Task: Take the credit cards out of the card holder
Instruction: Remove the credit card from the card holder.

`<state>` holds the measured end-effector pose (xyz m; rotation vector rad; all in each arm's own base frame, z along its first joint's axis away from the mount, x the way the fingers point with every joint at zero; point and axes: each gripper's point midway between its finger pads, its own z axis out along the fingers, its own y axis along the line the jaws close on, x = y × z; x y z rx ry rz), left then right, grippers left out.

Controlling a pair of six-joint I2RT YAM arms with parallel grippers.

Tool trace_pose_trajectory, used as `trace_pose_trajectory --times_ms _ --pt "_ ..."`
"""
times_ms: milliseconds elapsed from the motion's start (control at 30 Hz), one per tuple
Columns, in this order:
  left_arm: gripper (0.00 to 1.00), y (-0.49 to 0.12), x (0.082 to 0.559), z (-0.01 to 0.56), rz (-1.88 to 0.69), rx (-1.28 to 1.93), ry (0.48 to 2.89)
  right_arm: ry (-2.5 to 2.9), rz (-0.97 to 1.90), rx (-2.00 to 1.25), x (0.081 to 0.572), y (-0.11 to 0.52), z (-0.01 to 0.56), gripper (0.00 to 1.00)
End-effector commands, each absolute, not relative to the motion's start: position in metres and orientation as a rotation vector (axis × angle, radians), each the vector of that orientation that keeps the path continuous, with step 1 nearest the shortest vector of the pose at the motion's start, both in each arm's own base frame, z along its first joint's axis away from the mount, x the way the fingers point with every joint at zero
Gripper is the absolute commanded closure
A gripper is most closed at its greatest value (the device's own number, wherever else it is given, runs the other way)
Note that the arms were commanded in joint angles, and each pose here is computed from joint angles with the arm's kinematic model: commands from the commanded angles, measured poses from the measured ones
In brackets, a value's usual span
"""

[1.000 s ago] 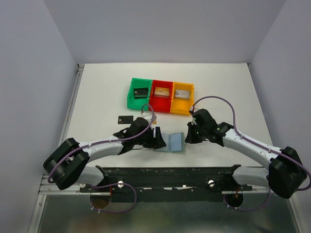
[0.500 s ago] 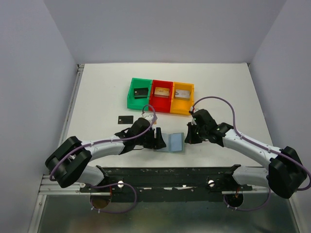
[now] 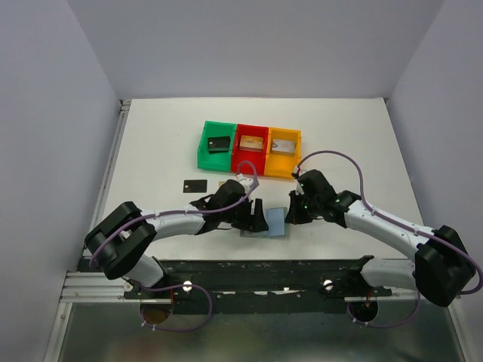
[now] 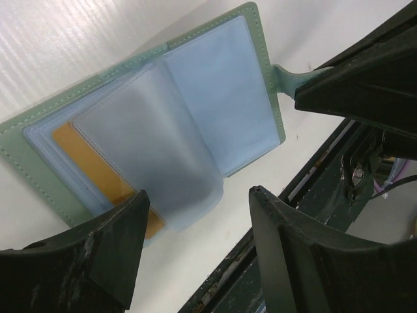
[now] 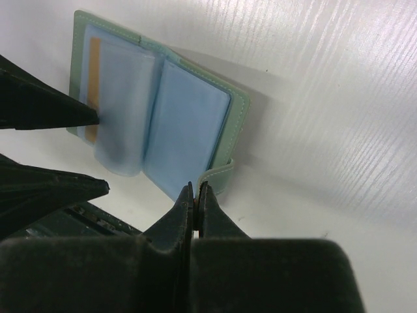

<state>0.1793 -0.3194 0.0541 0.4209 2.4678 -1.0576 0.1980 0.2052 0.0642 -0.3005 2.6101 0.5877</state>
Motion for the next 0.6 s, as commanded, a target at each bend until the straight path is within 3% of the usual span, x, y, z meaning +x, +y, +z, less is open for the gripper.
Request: trace_pose_trajectory --times_ms 0,567 --pt "0.27 -0.333 0.177 0.063 -1.134 0.502 2.415 2.611 0.622 -0.305 0.196 0.208 0.062 0.99" --pt "0.27 -0.378 0.168 0.085 -1.32 0.69 2.304 2.621 0.582 -0.293 0.193 0.2 0.055 0.99"
